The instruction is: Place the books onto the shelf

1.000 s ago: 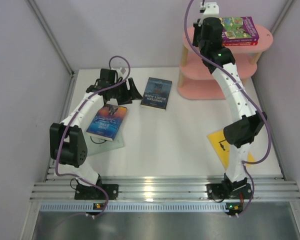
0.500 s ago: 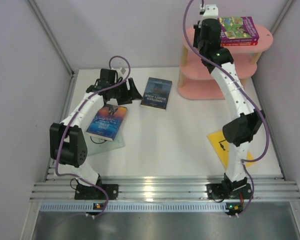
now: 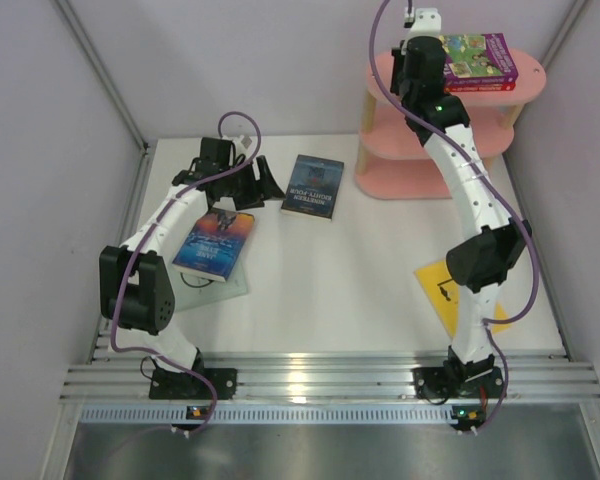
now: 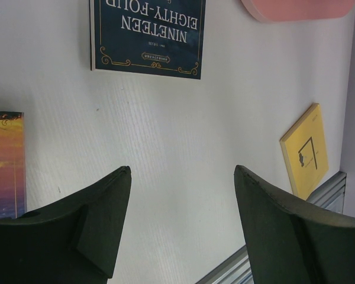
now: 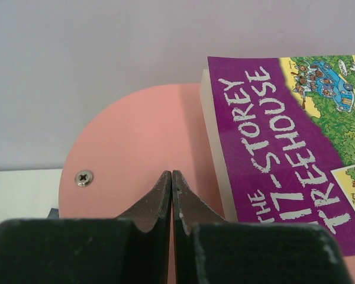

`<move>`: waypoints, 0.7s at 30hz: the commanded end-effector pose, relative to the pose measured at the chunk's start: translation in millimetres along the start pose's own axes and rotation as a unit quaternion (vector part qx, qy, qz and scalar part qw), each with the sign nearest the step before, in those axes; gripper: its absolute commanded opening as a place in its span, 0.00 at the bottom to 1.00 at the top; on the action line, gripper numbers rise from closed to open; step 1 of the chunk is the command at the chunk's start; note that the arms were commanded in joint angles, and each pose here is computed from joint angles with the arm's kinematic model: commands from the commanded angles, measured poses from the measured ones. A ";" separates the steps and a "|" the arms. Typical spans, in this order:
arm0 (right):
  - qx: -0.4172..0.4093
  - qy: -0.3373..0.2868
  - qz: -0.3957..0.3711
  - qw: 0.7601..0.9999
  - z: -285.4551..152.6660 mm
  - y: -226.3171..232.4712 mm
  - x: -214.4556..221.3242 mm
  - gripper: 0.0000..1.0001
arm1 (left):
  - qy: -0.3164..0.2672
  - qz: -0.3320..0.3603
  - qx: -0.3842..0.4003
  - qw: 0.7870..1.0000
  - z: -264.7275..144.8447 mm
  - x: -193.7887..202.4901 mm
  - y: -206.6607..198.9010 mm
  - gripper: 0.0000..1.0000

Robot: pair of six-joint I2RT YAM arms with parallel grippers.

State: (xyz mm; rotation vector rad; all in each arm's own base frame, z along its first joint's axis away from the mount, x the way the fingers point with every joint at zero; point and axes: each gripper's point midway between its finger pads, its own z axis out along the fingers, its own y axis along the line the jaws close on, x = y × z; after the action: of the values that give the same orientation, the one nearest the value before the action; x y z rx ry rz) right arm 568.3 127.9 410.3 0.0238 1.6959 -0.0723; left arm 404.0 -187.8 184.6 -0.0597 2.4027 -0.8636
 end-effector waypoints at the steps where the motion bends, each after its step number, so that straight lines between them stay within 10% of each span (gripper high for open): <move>1: 0.011 -0.026 0.007 1.000 1.8 -9.4 -15.7 0.00 | -0.026 0.023 0.012 0.999 -10.3 -10.0 -9.8 0.75; 21: 0.033 -0.024 -0.008 0.999 6.0 -27.5 -14.4 0.00 | -0.031 0.025 0.012 0.999 -13.2 -12.6 -12.0 0.75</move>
State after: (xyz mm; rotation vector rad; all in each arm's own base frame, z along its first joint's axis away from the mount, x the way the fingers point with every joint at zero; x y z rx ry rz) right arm 570.8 113.6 410.4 0.0263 1.6963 -0.1096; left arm 402.9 -187.4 182.4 -0.0623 2.4088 -0.8620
